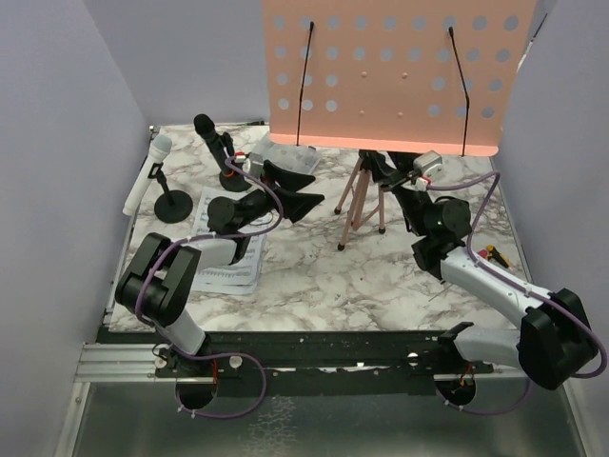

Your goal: Pack up the instrument practice props

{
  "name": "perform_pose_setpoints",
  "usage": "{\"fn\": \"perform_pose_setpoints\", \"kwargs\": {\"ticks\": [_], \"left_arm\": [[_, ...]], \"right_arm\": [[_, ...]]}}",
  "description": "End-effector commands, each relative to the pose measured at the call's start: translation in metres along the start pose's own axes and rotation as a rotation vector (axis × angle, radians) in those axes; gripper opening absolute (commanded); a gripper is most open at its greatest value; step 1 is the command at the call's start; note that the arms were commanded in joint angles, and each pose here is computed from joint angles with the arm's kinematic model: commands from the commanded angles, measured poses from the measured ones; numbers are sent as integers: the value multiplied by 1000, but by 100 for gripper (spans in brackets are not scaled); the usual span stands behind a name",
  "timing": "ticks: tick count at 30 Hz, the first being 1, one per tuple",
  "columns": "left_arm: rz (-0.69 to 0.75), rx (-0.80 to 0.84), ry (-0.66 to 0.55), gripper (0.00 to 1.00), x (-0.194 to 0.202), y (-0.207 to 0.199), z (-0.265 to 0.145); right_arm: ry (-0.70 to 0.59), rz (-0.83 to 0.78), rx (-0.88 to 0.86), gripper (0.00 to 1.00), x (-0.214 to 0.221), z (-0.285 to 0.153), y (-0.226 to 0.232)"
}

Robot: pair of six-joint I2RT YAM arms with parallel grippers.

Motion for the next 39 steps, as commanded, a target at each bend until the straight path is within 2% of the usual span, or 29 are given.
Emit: {"fn": "perform_pose_setpoints", "kwargs": {"ticks": [1, 3, 6, 13, 17, 24, 27, 35, 39], "left_arm": [[93, -45, 11, 80, 3, -5, 6], [127, -60, 42, 80, 9, -9, 9], [180, -94, 88, 80, 19, -14, 17], [210, -136, 112, 81, 33, -13, 28], [216, -138, 116, 81, 37, -16, 31], [224, -140, 154, 81, 53, -19, 34], [229, -151, 167, 81, 60, -19, 38], [275, -191, 160, 81, 64, -13, 48], [295, -185, 118, 81, 45, -7, 52]], "right_arm": [[-45, -14, 31, 31, -5, 5, -2], [-12, -4, 12, 19, -4, 4, 0], [26, 23, 6, 17, -1, 4, 1], [62, 45, 53, 39, 8, 5, -2], [49, 55, 106, 41, 13, 6, -7], [46, 69, 81, 40, 15, 22, -5], [48, 67, 82, 32, 16, 24, -5], [51, 68, 82, 1, 15, 17, -5], [61, 82, 48, 1, 9, 14, -1]]}}
Point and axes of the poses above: each gripper's point midway between its finger pads, its own z axis out along the fingers, its own y axis along the line the jaws close on, x = y × z, the point moved 9 cm from there along -z, back along the fingers, and after that the axes turned 13 degrees about z, right-handed, at the moved point
